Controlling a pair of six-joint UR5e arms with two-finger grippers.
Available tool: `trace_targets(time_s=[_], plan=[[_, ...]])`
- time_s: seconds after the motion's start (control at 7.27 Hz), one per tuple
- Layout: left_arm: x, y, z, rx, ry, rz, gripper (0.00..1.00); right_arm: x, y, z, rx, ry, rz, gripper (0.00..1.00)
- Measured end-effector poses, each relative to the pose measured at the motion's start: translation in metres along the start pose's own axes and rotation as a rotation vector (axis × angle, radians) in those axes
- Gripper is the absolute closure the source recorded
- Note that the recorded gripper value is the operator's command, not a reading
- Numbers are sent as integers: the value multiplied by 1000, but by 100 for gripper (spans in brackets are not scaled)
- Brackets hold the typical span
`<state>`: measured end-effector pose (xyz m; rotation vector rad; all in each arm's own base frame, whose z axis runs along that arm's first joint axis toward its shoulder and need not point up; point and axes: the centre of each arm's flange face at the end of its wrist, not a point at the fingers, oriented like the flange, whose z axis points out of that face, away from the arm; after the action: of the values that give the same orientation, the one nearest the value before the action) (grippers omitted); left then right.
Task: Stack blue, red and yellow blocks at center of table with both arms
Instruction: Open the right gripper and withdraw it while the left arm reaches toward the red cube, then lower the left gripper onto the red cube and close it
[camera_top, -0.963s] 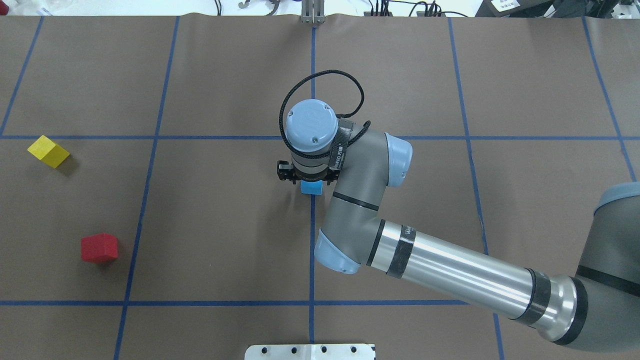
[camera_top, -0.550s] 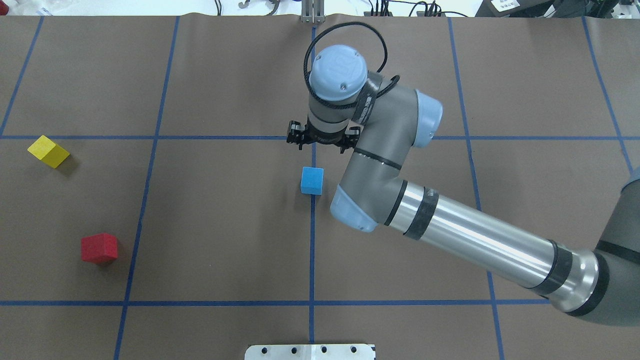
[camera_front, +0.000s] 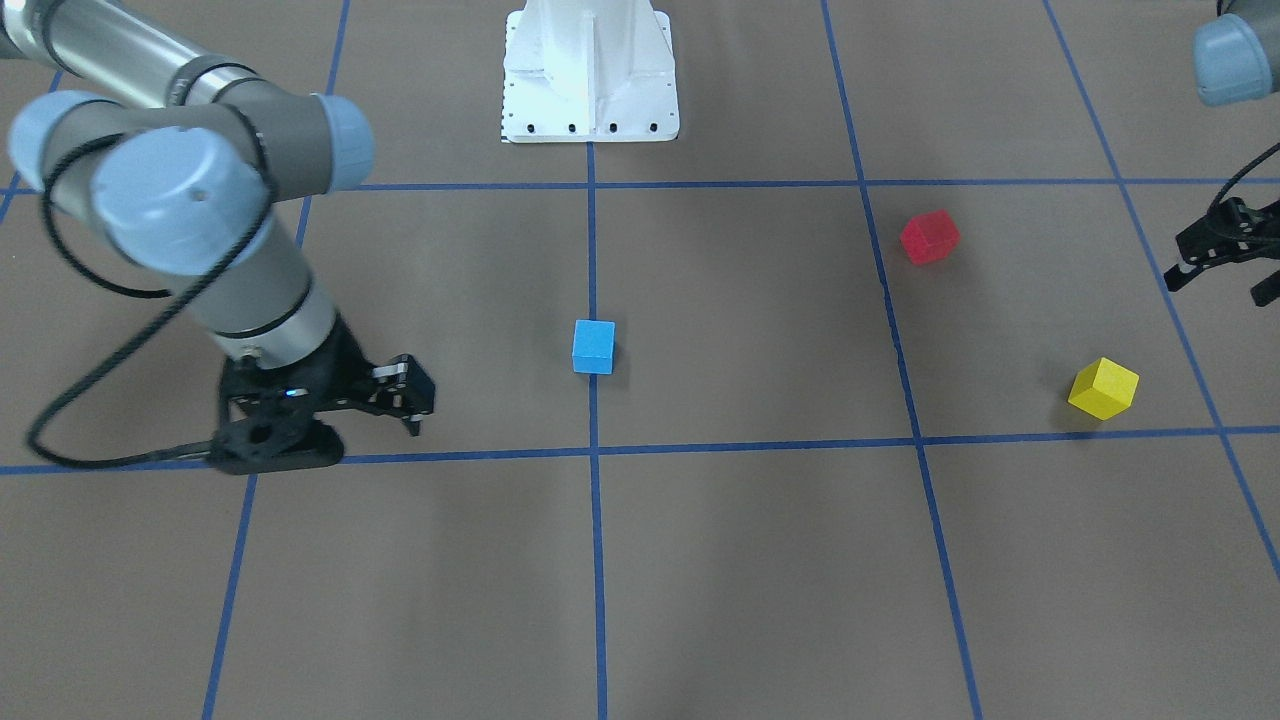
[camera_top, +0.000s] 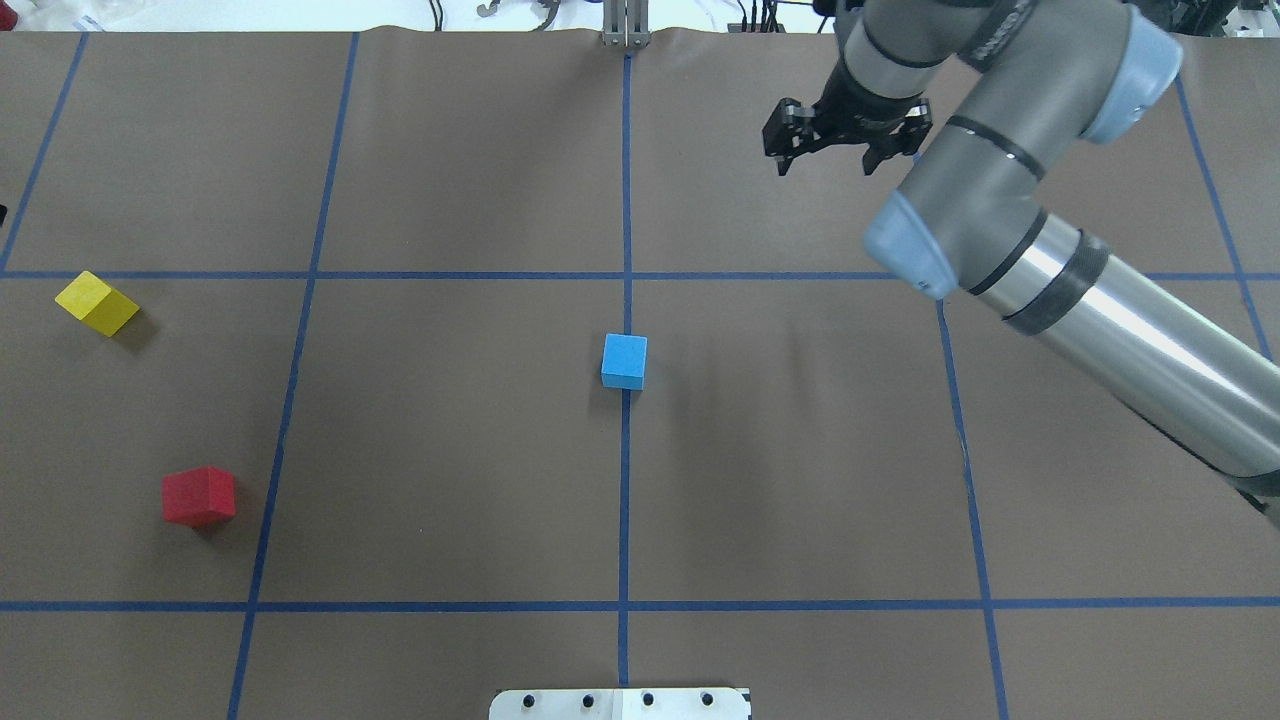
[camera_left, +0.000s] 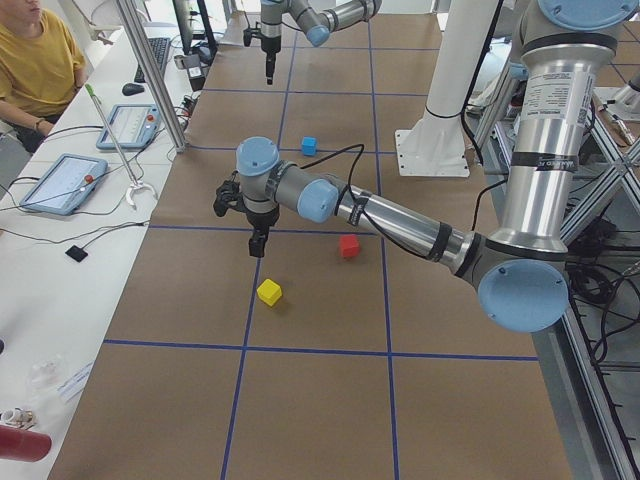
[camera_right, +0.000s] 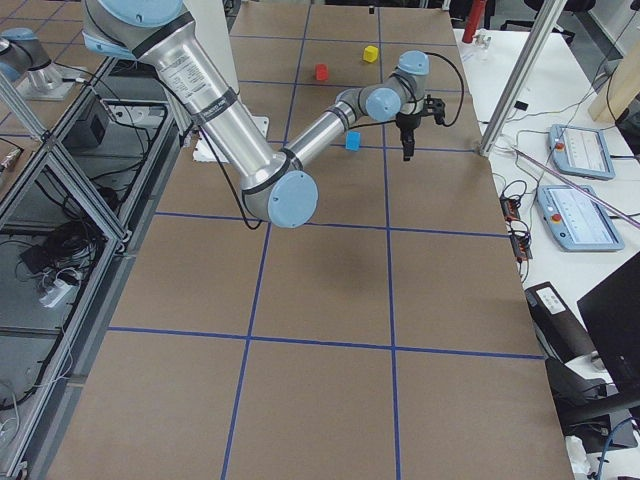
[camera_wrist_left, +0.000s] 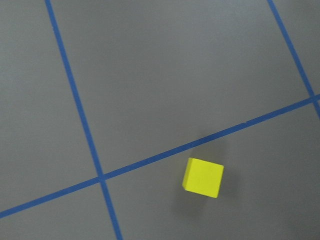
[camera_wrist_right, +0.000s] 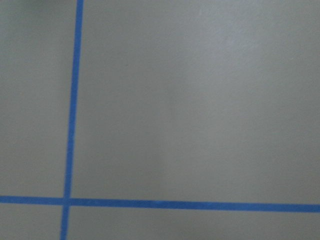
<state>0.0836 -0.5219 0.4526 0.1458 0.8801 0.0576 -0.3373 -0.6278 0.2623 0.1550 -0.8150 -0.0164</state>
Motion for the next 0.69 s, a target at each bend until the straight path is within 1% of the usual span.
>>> trace_targets(time_s=[0.14,0.28,0.41,0.55,0.69], plan=[[38,9,14,-8,-17,-87,0,68,-10,-14,1,16,-64,0],[75,22,34,-13,-51,-155,0,131,-12,-25,-7,25,-121,0],[113,41,60,-25,-83,-210,0,191,-8,-34,-20,20,-166,0],[144,61,85,-35,-102,-246,0,242,2,-41,-31,11,-201,0],[161,83,107,-41,-103,-259,0,276,11,-44,-37,7,-226,0]])
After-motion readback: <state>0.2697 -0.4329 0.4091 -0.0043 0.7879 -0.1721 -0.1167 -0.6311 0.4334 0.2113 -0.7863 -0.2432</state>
